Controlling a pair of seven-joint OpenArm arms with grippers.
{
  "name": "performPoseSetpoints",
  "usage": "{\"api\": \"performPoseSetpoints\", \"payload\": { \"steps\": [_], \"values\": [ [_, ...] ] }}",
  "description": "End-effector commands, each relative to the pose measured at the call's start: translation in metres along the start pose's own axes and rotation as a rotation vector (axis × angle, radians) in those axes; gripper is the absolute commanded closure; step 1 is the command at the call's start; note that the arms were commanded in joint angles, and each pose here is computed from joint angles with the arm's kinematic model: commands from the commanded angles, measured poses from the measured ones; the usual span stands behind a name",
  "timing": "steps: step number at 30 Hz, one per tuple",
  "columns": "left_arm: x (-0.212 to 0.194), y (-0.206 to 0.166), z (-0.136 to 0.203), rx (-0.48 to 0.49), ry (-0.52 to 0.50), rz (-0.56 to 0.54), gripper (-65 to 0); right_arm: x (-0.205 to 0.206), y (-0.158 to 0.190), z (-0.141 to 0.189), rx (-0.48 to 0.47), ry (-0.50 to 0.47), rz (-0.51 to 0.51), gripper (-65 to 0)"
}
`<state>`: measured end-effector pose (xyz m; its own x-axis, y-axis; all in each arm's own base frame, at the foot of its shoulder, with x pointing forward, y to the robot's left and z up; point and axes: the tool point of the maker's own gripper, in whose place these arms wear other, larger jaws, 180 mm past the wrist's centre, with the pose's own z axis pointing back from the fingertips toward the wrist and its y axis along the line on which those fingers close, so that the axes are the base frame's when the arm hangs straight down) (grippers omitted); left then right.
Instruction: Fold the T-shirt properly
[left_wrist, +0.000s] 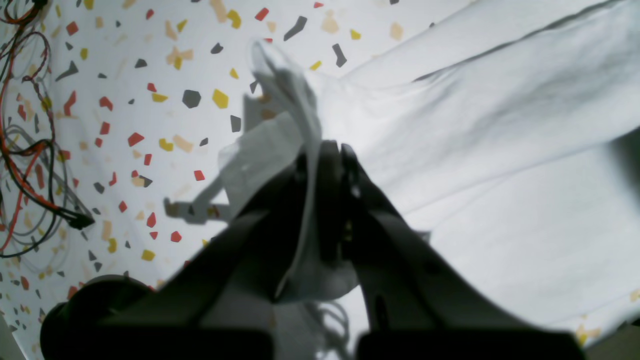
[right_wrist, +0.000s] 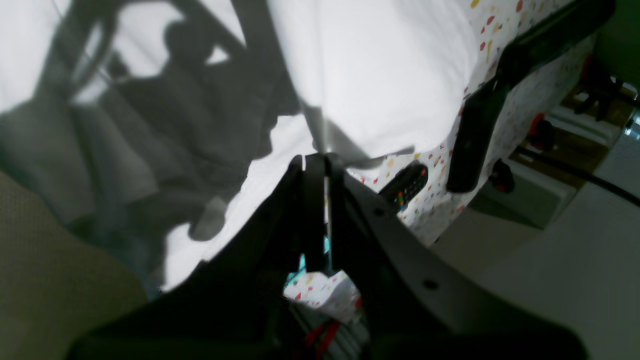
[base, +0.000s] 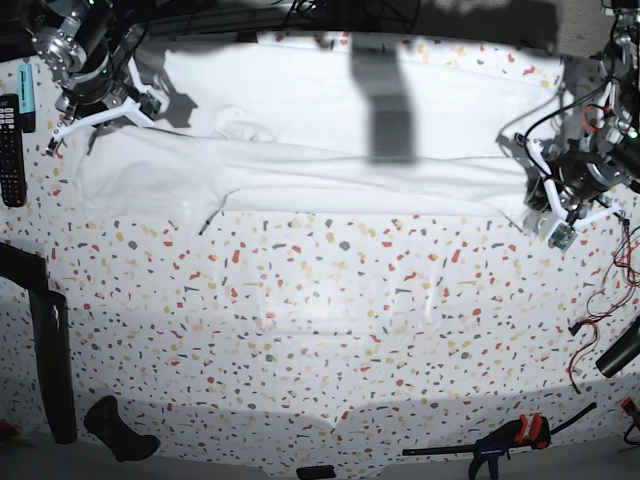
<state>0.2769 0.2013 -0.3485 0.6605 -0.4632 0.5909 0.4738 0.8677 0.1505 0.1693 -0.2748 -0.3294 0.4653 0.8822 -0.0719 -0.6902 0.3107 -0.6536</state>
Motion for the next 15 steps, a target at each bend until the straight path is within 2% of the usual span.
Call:
{"api": "performPoseSetpoints", "payload": {
  "steps": [1, 3, 5, 7, 8, 12, 15],
  "values": [
    [0.007, 0.008, 0.005, 0.022, -0.014, -0.018, 0.0, -0.004, -0.011, 0.003, -0.037, 0.018, 0.009, -8.3],
    [0.001, 0.008, 0.005, 0.025, 0.018, -0.019, -0.2, -0.004, -0.011, 0.003, -0.038, 0.022, 0.010, -23.5],
    [-0.005, 0.011, 0.005, 0.042, 0.048, -0.029, -12.1, -0.004, -0.011, 0.003, -0.039, 0.019, 0.009, -32.0],
    [-0.011, 0.014, 0.006, 0.067, 0.070, -0.045, -19.6, -0.004, -0.012, 0.003, -0.041, 0.022, 0.011, -32.8],
    [-0.015, 0.015, 0.006, 0.075, 0.083, -0.051, -20.7, -0.005, -0.012, 0.003, -0.042, 0.025, 0.011, -32.8],
    [-0.028, 0.012, 0.006, 0.075, 0.115, -0.056, -20.7, -0.004, -0.012, 0.003, -0.044, 0.019, 0.007, -32.8],
    [-0.022, 0.013, 0.006, 0.083, 0.083, -0.057, -20.7, 0.011, -0.016, 0.007, -0.054, -0.053, -0.009, -32.7]
  ]
}}
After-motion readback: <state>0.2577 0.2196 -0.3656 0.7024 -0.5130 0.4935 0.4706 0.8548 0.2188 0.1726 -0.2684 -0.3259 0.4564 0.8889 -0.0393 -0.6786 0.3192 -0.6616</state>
